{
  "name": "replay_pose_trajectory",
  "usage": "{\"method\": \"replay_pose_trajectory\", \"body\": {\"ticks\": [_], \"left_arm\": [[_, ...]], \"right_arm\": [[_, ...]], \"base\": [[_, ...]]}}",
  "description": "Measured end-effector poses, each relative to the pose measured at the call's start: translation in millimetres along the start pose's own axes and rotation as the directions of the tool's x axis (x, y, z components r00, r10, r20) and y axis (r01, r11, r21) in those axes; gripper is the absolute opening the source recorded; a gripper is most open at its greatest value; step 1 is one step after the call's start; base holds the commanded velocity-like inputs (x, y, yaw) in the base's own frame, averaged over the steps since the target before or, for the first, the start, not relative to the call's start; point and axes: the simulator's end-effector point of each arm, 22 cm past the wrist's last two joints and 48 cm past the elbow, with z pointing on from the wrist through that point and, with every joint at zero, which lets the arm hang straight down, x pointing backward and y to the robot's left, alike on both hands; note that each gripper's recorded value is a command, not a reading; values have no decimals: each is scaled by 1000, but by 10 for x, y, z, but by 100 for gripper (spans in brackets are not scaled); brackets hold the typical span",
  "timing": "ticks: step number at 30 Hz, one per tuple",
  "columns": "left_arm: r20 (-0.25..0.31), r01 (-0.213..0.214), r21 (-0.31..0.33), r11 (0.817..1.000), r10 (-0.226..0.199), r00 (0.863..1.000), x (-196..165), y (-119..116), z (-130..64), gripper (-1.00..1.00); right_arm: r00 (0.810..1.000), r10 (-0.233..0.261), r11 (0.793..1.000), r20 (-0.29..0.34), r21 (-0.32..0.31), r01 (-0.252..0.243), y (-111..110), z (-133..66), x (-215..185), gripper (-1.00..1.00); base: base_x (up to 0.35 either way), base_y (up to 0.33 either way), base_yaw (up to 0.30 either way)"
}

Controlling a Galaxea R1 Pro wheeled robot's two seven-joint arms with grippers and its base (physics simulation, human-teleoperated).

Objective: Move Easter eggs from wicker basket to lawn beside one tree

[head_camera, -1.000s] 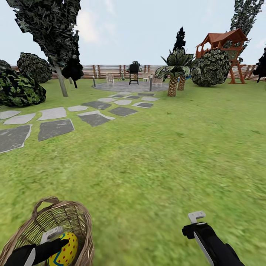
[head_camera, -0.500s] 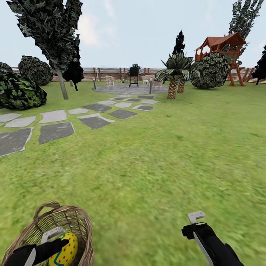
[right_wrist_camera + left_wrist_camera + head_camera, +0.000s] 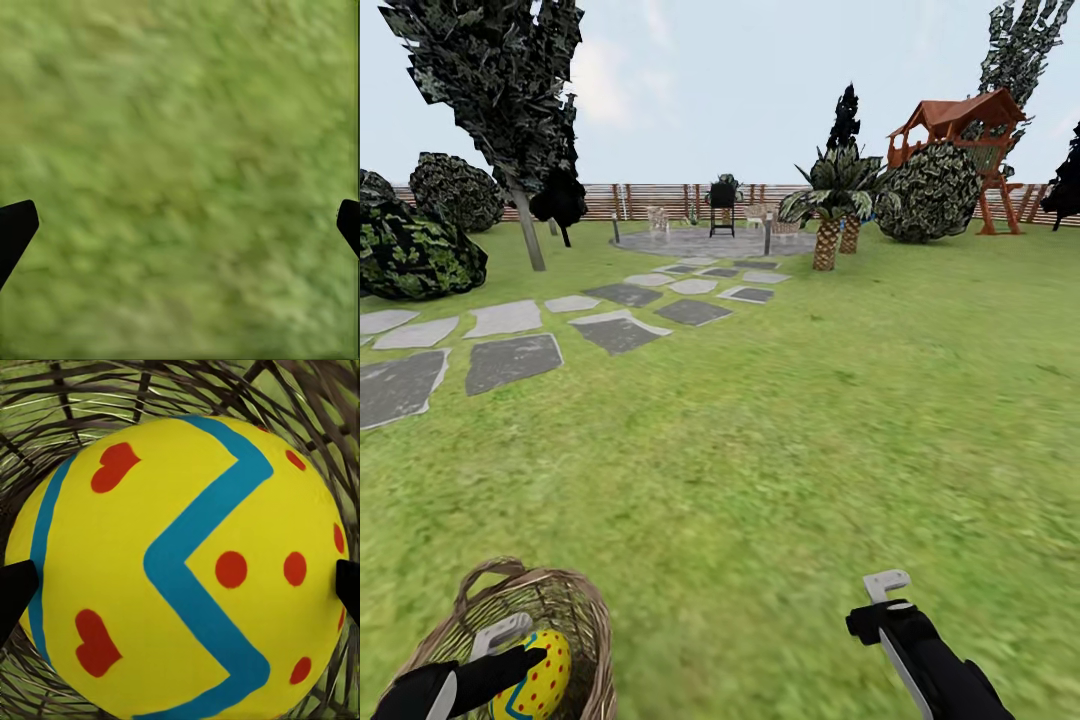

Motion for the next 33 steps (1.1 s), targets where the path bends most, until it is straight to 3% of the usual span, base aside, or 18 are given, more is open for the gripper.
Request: {"method": "replay_pose_trajectory", "body": {"ticks": [33], "left_arm": [[-2,-1,1,1000,1,1000,-395,-228,-567,-100]], "right_arm": [[1000,-2,1000,1,-2,2,-167,-541,-463,100]], "base": [[0,0,0]]}}
